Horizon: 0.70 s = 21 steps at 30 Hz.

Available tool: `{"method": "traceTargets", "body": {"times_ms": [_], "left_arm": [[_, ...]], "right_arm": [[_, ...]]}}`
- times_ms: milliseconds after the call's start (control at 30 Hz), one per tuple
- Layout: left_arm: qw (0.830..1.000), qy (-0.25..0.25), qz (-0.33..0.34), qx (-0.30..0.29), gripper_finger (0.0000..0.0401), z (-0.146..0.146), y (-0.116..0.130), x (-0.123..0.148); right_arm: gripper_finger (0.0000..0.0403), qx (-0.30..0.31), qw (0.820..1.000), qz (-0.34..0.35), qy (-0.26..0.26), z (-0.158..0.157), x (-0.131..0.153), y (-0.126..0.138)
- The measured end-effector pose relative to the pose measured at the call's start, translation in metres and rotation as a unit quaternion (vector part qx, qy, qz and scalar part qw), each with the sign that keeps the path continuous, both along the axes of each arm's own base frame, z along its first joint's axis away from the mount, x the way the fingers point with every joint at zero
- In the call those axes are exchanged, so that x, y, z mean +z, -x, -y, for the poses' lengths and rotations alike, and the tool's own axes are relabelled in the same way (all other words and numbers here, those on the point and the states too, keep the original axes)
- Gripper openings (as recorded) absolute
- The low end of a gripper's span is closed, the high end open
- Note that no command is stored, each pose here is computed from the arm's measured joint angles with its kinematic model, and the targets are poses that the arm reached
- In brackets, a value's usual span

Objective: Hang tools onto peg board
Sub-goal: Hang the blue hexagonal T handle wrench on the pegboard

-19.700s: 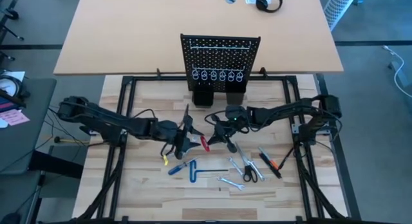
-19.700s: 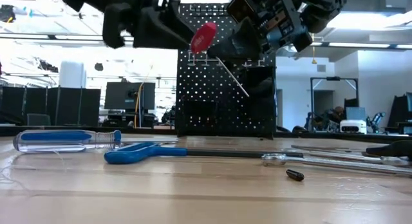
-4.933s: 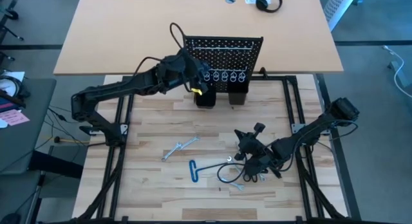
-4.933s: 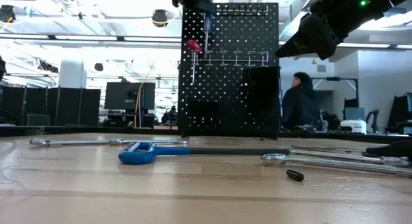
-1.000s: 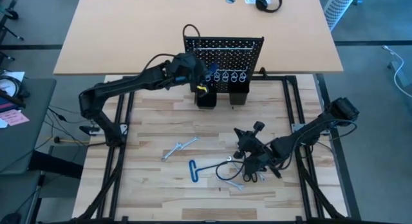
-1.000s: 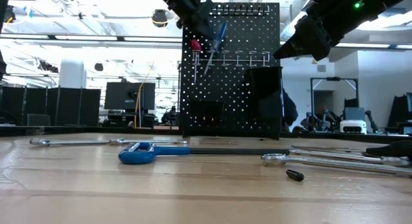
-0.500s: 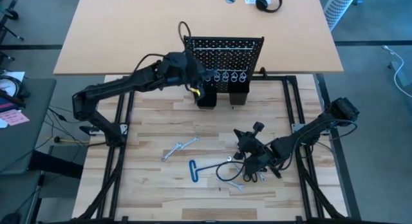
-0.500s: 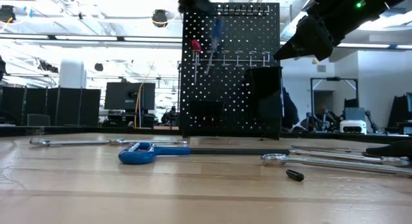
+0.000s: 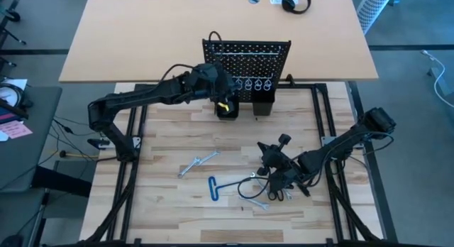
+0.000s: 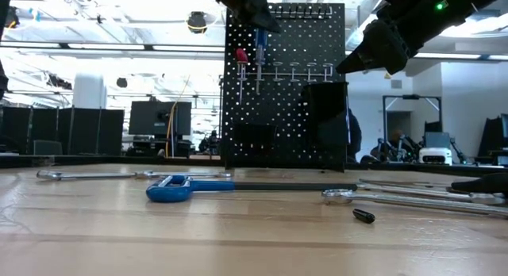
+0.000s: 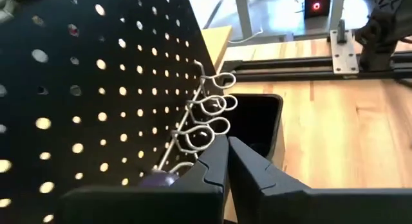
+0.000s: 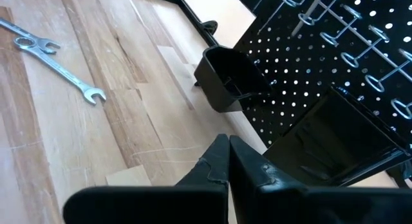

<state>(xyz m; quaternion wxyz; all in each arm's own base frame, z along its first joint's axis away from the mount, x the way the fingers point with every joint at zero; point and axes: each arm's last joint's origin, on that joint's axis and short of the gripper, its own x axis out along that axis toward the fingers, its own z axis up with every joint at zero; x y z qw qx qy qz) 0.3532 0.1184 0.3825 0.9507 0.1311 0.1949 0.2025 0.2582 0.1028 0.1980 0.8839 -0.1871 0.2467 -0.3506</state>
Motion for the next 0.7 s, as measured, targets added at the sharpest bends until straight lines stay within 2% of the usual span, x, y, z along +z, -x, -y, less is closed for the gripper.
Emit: {"method": "traceTargets", "body": {"times_ms": [267, 433, 533, 700], "left_arm": [[0.999, -0.015, 0.034, -0.031, 0.0003, 0.028, 0.019, 0.029], [0.995, 0.005, 0.025, -0.093, 0.0001, 0.053, 0.04, 0.04], [0.996, 0.015, 0.004, -0.093, 0.0, 0.067, 0.055, 0.024], [0.996, 0.05, 0.002, -0.08, 0.0, 0.091, 0.087, -0.025]], "right_arm": [[0.0007, 0.0, 1.0, 0.0, 0.0, 0.0, 0.0, 0.0], [0.0007, 0.007, 1.0, -0.007, 0.003, -0.003, -0.001, 0.003], [0.0007, 0.014, 1.0, -0.008, -0.001, -0.008, -0.002, 0.007], [0.0007, 0.021, 0.999, -0.024, -0.014, -0.013, -0.006, 0.017]]}}
